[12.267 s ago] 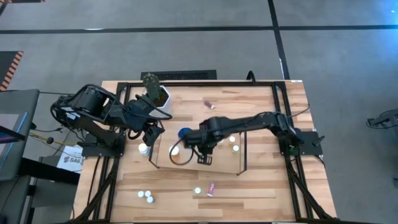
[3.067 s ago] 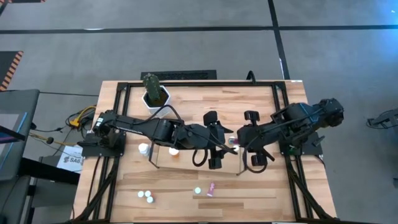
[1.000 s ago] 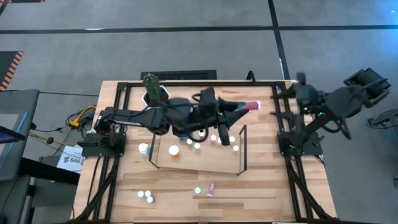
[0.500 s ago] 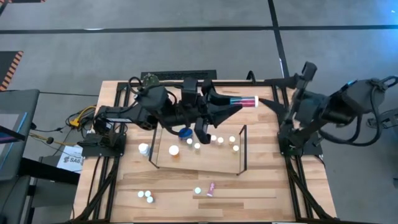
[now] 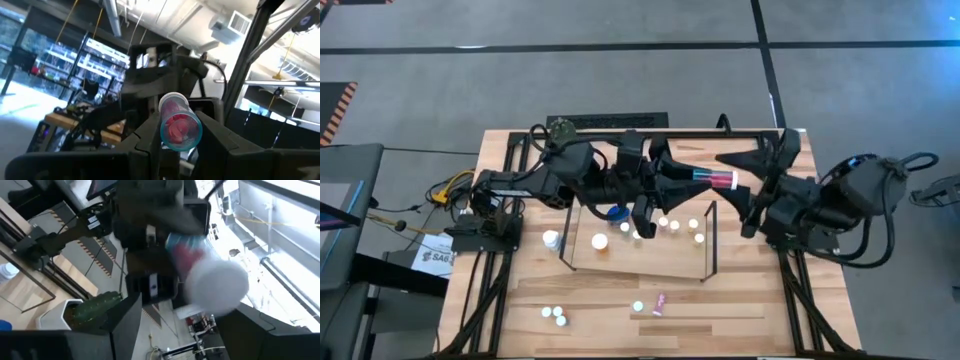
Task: Pick and place medicine bottles onto shelf by color
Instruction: Put the blue pill bottle on the shelf
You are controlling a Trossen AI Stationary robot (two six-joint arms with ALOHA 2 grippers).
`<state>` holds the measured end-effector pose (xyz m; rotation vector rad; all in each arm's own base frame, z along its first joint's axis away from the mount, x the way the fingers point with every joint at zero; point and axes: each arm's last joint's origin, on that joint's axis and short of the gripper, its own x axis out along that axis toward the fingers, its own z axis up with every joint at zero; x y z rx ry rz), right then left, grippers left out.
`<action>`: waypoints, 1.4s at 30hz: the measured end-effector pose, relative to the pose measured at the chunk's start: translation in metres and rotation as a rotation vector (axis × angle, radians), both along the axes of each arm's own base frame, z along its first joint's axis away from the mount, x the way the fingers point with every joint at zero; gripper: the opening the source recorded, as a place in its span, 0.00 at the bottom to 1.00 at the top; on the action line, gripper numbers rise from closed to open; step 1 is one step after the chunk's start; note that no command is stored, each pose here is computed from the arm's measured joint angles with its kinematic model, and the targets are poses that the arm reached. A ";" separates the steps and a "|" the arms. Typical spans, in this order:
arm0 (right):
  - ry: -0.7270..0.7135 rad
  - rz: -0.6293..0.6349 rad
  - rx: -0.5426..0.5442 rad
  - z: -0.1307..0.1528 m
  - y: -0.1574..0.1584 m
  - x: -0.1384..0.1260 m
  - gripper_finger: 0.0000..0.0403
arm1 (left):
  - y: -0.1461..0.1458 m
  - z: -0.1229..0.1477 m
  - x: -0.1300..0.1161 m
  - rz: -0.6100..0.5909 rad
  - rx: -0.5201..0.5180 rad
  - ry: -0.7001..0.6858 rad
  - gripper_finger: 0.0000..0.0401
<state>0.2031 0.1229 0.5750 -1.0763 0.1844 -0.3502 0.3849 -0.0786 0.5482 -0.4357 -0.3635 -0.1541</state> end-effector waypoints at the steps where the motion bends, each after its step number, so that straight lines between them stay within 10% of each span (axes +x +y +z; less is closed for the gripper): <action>1: -0.002 -0.002 -0.005 0.000 0.002 0.002 0.66 | -0.001 -0.001 0.000 -0.007 -0.003 0.014 0.20; 16: -0.059 0.068 0.070 0.004 0.016 -0.007 0.64 | -0.004 -0.007 0.002 -0.038 -0.014 0.081 0.21; 42: -0.074 0.100 0.132 0.003 0.021 -0.010 0.32 | -0.002 -0.005 0.002 -0.053 -0.003 0.060 0.21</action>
